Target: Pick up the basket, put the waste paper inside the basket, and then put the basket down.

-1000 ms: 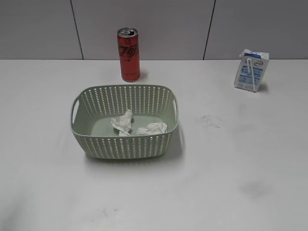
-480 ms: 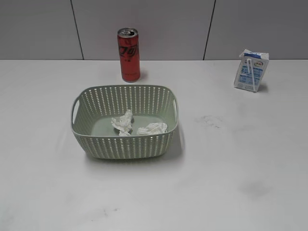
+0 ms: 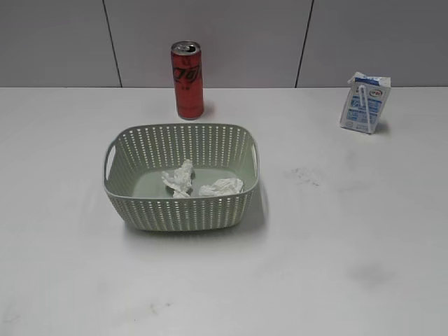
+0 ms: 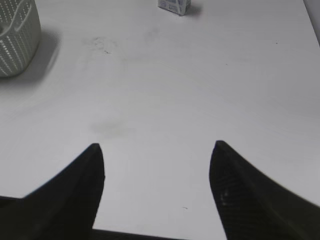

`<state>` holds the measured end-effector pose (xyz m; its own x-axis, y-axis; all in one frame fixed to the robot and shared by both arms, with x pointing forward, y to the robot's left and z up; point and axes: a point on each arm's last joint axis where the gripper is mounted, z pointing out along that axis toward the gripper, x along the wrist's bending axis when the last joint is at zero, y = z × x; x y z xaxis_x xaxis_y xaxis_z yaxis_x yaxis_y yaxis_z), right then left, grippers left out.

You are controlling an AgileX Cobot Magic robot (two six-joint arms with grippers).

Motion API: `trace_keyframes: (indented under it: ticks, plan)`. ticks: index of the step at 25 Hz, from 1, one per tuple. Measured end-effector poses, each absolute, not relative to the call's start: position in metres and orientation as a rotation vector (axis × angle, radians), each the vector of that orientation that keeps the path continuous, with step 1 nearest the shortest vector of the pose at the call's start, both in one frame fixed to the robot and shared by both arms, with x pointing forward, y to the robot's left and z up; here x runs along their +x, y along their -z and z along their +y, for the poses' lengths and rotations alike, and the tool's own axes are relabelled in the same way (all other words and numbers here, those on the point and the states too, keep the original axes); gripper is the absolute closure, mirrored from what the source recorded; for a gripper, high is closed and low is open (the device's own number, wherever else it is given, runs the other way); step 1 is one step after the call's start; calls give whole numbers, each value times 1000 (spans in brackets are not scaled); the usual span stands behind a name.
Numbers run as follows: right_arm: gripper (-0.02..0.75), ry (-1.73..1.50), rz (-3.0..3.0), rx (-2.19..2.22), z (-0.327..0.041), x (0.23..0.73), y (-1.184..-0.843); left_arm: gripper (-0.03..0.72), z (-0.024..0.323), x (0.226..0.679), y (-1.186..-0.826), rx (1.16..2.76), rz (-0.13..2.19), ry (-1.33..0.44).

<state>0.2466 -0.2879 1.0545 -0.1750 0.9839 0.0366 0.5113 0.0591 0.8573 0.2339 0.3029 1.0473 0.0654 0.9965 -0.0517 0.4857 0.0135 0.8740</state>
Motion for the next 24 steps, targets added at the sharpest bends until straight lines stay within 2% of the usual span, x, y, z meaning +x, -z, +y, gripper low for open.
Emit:
trace_keyframes:
  ticks: [24]
  plan:
    - [239, -1128, 1696, 1440, -286, 232, -1055, 110, 303, 234, -1047, 1578, 1524, -841]
